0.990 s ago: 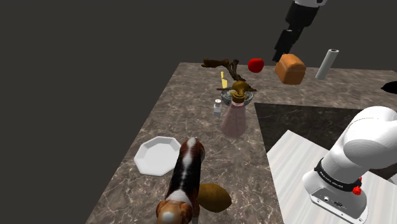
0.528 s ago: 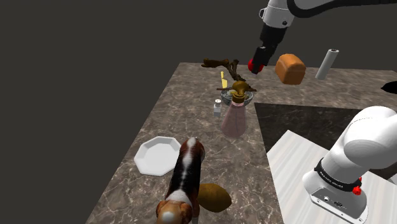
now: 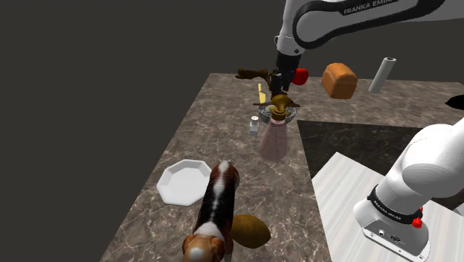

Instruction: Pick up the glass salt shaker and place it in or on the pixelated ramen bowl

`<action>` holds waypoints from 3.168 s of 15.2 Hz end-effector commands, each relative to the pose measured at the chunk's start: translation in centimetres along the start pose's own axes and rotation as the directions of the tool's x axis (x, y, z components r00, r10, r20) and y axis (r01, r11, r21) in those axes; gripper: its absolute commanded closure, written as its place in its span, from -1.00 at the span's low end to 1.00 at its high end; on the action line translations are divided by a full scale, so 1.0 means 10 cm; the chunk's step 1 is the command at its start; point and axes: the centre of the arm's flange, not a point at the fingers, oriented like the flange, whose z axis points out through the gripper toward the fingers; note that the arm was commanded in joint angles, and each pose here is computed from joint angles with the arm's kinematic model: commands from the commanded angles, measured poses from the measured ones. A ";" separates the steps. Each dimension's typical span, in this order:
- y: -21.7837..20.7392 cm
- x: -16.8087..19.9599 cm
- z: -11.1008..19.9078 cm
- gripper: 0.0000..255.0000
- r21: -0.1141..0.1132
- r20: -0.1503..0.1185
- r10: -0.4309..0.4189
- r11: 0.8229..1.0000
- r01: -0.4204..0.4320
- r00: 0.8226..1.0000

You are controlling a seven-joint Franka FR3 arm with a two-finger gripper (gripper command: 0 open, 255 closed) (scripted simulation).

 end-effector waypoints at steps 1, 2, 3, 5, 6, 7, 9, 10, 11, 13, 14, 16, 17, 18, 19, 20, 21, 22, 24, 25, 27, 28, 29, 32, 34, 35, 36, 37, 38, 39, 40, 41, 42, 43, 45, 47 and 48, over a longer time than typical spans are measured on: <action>-0.02 0.16 0.23 -1.00 0.006 0.012 -0.006 1.000 0.006 1.000; -0.03 0.25 0.33 -1.00 0.008 0.018 -0.009 1.000 0.009 1.000; -0.05 0.34 0.44 -1.00 0.011 0.024 -0.012 1.000 0.012 1.000; -0.08 0.51 0.65 -1.00 0.017 0.036 -0.019 1.000 0.018 0.999; -0.09 0.59 0.76 -1.00 0.019 0.042 -0.022 1.000 0.021 0.999; -0.11 0.68 0.87 -1.00 0.022 0.048 -0.025 0.999 0.024 0.999; -0.14 0.84 1.08 -1.00 0.028 0.060 -0.032 0.999 0.030 0.998; -0.14 0.85 1.10 -1.00 0.028 0.061 -0.032 0.999 0.030 0.998; -0.14 0.85 1.15 -1.00 0.028 0.061 -0.032 0.999 0.030 0.998; -0.15 0.84 1.26 -1.00 0.028 0.061 -0.032 0.999 0.030 0.998; -0.15 0.84 1.31 -1.00 0.028 0.061 -0.032 0.999 0.030 0.998; -0.15 0.83 1.41 -1.00 0.028 0.061 -0.032 0.999 0.030 0.998; -0.15 0.83 1.50 -1.00 0.028 0.061 -0.032 0.999 0.030 0.998; -0.15 0.83 1.50 -1.00 0.028 0.061 -0.032 0.999 0.030 0.998; -0.15 0.83 1.50 -1.00 0.028 0.061 -0.032 0.999 0.030 0.998; -0.15 0.83 1.50 -1.00 0.028 0.061 -0.032 0.999 0.030 0.998; -0.15 0.83 1.50 -1.00 0.028 0.061 -0.032 0.999 0.030 0.998; -0.15 0.83 1.50 -1.00 0.028 0.061 -0.032 0.999 0.030 0.998; -0.15 0.83 1.50 -1.00 0.028 0.061 -0.032 0.999 0.030 0.998; -0.15 0.83 1.50 -1.00 0.028 0.061 -0.032 0.999 0.030 0.998; -0.15 0.83 1.50 1.00 0.028 0.061 -0.032 0.999 0.030 0.998; -0.15 0.83 1.50 1.00 0.028 0.061 -0.032 0.999 0.030 0.998; -0.15 0.83 1.50 1.00 0.028 0.061 -0.032 0.999 0.030 0.998; -0.15 0.83 1.50 1.00 0.028 0.061 -0.032 0.999 0.030 0.998; -0.15 0.83 1.50 1.00 0.028 0.061 -0.032 0.999 0.030 0.998; -0.15 0.83 1.50 1.00 0.028 0.061 -0.032 0.999 0.030 0.998; -0.15 0.83 1.45 1.00 0.028 0.061 -0.032 0.999 0.030 0.998; -0.15 0.84 1.39 1.00 0.028 0.061 -0.032 0.999 0.030 0.998; -0.15 0.84 1.34 1.00 0.028 0.061 -0.032 0.999 0.030 0.998; -0.15 0.84 1.29 1.00 0.028 0.061 -0.032 0.999 0.030 0.998; -0.15 0.85 1.23 1.00 0.028 0.061 -0.032 0.999 0.030 0.998; -0.15 0.85 1.18 1.00 0.028 0.061 -0.032 0.999 0.030 0.998; -0.15 0.86 1.13 1.00 0.028 0.061 -0.032 0.999 0.030 0.998; -0.15 0.86 1.08 1.00 0.028 0.061 -0.032 0.999 0.030 0.998; -0.14 0.87 0.97 1.00 0.028 0.061 -0.032 0.999 0.030 0.998; -0.14 0.88 0.87 1.00 0.028 0.061 -0.032 0.999 0.030 0.998; -0.14 0.88 0.81 1.00 0.028 0.061 -0.032 0.999 0.030 0.998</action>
